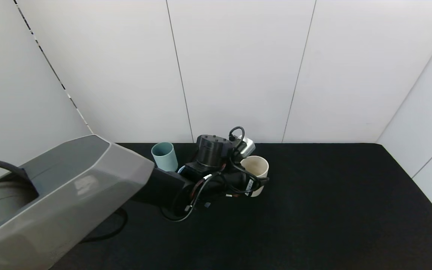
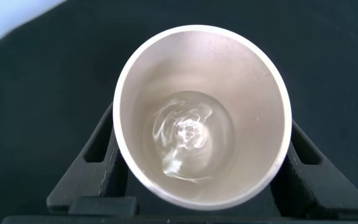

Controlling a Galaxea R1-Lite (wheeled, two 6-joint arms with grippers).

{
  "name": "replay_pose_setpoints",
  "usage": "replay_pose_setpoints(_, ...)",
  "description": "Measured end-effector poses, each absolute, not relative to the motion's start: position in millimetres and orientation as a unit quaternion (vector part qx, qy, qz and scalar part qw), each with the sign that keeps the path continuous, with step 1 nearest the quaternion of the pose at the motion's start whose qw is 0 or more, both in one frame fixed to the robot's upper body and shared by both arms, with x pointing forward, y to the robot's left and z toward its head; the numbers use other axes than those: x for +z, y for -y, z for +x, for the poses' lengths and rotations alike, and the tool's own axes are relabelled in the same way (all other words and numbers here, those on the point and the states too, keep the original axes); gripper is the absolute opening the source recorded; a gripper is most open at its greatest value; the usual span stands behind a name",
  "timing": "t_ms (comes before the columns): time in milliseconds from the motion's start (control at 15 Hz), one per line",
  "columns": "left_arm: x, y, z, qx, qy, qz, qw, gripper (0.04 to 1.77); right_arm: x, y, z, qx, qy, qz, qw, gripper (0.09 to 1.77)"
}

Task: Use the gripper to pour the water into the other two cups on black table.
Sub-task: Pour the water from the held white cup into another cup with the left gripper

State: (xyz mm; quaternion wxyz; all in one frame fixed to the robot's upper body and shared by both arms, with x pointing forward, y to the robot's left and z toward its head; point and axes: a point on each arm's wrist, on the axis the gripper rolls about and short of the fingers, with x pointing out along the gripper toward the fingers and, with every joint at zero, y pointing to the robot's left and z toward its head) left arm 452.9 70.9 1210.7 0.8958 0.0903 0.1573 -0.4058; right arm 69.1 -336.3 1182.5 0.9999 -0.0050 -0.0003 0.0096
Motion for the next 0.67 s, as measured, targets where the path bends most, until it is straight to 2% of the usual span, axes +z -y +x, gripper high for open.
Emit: replay_pose_setpoints(667, 1313.3, -152.2, 440.5, -0.353, -0.129, 0.071, 0.924, 1.25, 1182.4, 336.2, 69.1, 0.009, 0.0, -0.005, 1.0, 1.71)
